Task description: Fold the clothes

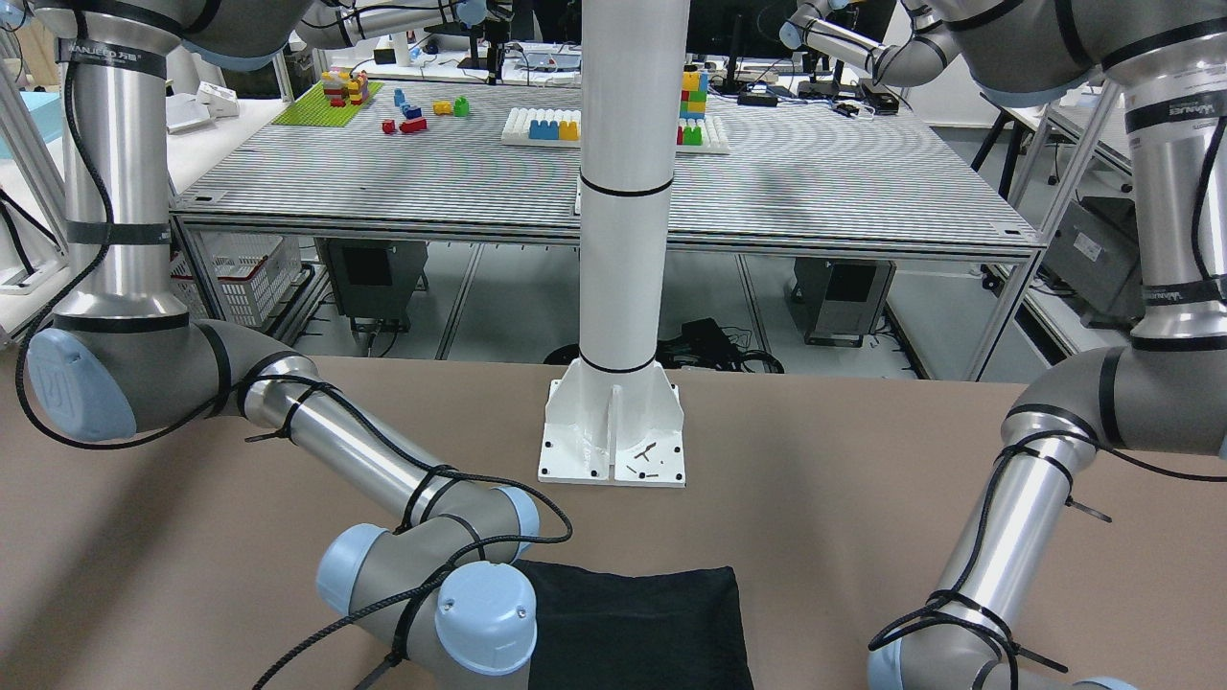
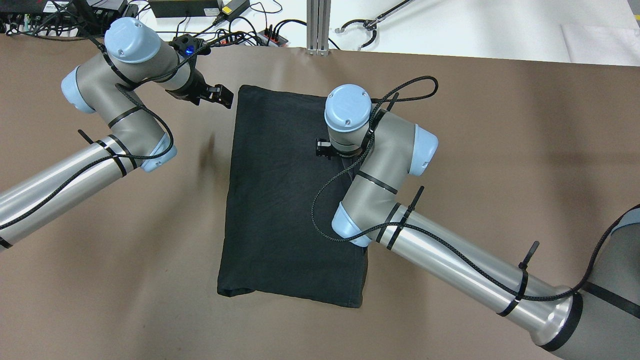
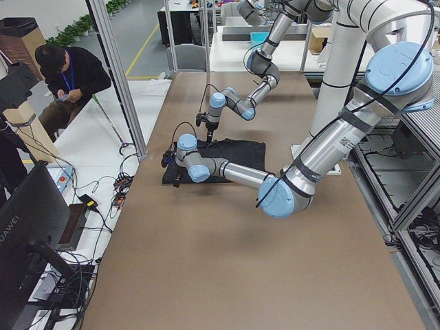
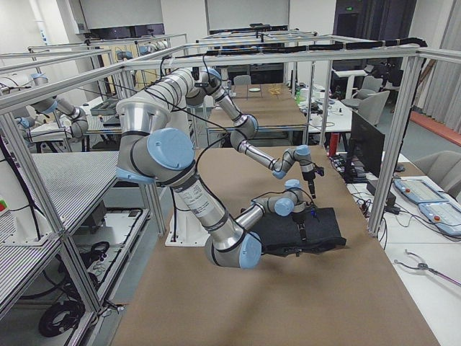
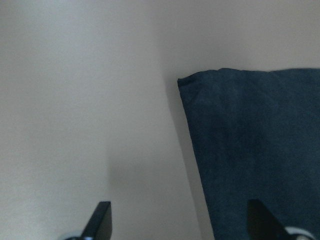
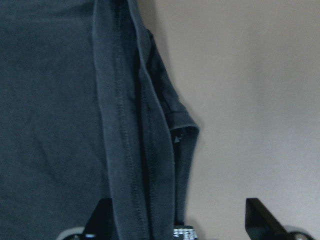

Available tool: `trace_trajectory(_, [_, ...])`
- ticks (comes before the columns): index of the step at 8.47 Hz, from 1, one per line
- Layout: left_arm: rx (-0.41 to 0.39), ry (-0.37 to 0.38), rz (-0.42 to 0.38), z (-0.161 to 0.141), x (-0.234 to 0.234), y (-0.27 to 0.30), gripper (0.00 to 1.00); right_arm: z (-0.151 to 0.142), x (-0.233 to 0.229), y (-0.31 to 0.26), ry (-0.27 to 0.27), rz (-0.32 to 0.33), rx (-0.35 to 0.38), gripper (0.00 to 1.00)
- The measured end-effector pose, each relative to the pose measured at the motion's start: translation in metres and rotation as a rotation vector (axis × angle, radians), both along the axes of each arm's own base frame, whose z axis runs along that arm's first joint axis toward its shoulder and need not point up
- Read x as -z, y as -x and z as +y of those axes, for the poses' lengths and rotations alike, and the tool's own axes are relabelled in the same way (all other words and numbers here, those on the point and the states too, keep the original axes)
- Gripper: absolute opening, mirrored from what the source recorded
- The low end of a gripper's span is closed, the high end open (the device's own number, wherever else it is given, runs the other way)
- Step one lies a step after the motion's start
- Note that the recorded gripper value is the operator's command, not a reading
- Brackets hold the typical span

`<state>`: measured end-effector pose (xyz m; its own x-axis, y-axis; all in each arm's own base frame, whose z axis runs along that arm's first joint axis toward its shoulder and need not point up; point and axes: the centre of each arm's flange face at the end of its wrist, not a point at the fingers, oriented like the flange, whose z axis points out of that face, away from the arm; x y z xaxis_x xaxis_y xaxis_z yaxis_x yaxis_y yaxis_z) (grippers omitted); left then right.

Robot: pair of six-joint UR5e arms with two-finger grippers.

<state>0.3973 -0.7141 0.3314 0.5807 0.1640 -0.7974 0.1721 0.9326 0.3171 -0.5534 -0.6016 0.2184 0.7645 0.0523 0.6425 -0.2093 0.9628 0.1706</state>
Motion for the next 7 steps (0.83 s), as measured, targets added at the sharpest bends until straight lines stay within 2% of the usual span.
trace_trajectory(3, [-0.001,0.0,-0.001,0.0,-0.001,0.0,0.94,0.012,-0.015,0.021,0.007,0.03,0.041,0.93])
trace_trajectory(7, [-0.001,0.0,-0.002,0.0,-0.002,0.0,0.95,0.001,-0.045,0.009,-0.012,0.08,0.068,0.93])
